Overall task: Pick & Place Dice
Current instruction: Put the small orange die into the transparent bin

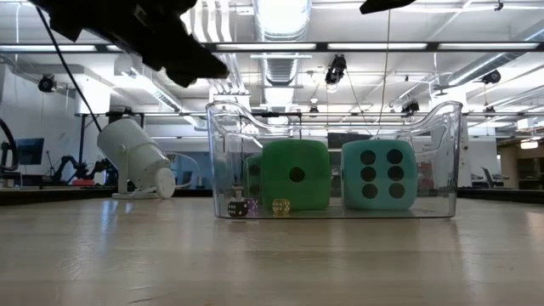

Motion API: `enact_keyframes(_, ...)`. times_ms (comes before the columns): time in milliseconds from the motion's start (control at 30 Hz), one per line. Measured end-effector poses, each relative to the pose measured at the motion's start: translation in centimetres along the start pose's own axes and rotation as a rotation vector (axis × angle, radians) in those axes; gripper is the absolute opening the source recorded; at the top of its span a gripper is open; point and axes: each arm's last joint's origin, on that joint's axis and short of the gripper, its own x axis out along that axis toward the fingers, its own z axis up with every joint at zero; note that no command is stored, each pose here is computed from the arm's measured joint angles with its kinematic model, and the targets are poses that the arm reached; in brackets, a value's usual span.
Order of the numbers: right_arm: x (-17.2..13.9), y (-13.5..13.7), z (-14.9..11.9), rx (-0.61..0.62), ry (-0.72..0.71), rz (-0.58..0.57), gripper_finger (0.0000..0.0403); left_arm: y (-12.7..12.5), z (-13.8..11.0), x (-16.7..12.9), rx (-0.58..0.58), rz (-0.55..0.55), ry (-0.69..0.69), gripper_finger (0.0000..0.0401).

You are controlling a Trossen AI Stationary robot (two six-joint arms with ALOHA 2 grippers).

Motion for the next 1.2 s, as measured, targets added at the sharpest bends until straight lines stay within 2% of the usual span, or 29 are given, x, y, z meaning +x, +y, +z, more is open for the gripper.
enact_keyframes(200,0.0,0.0,0.0,-0.004,-0.003,0.000,0.0400,-0.2,-1.0,1.2,-0.037,0.002,0.051,0.0066)
enact_keyframes(467,0.0,0.0,0.1,-0.005,-0.006,-0.002,0.0400,-0.6,-1.9,3.7,-0.017,0.003,0.121,0.0066)
enact_keyframes(633,0.0,0.0,0.1,-0.006,-0.006,-0.001,0.0400,-0.7,-2.1,4.3,0.003,0.002,0.141,0.0066)
enact_keyframes(733,0.0,0.0,0.1,-0.005,-0.006,-0.002,0.0400,-0.7,-2.1,4.3,-0.029,0.004,0.144,0.0068)
enact_keyframes(1000,0.0,0.0,0.1,-0.005,-0.007,-0.002,0.0400,-0.7,-2.1,4.3,-0.053,0.006,0.146,0.0112)
enact_keyframes(1200,0.0,0.0,0.1,-0.005,-0.007,-0.002,0.0400,-0.7,-1.4,4.0,-0.030,0.010,0.244,0.0146)
